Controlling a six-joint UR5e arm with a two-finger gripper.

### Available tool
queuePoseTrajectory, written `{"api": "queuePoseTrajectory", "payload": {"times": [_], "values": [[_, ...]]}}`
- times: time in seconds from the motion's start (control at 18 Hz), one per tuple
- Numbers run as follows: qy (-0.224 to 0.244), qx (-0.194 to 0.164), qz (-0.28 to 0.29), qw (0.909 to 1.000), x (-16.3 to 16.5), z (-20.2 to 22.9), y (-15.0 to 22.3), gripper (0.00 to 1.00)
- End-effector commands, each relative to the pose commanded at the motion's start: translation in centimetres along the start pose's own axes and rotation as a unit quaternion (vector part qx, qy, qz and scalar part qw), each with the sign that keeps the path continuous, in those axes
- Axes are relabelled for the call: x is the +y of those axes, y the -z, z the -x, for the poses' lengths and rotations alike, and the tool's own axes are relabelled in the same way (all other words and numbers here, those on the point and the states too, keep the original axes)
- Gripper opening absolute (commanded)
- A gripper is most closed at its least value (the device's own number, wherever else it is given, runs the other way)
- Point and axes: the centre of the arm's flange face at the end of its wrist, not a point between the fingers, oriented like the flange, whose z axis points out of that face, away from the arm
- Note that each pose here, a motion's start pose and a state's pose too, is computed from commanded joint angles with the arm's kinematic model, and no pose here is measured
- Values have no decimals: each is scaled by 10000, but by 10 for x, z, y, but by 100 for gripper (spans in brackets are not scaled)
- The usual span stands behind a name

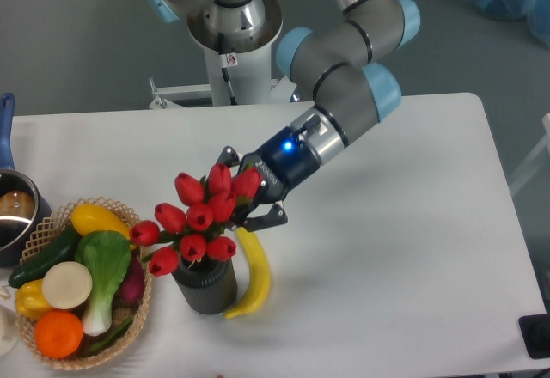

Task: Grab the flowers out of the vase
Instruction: 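Lift the gripped tulips straight up out of the dark vase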

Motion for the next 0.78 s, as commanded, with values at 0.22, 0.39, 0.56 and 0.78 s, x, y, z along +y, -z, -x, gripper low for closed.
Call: {"api": "queuePoseTrajectory", "payload": {"times": [0.22,0.39,0.56,0.78], "values": [[-75,-3,-58,10000,-13,-3,2,38],[-101,69,-280,9995,-20,-5,1,38],[-145,55,-325,9994,-38,-5,4,38],[-81,26,-337,9994,-64,-3,9,38]]}}
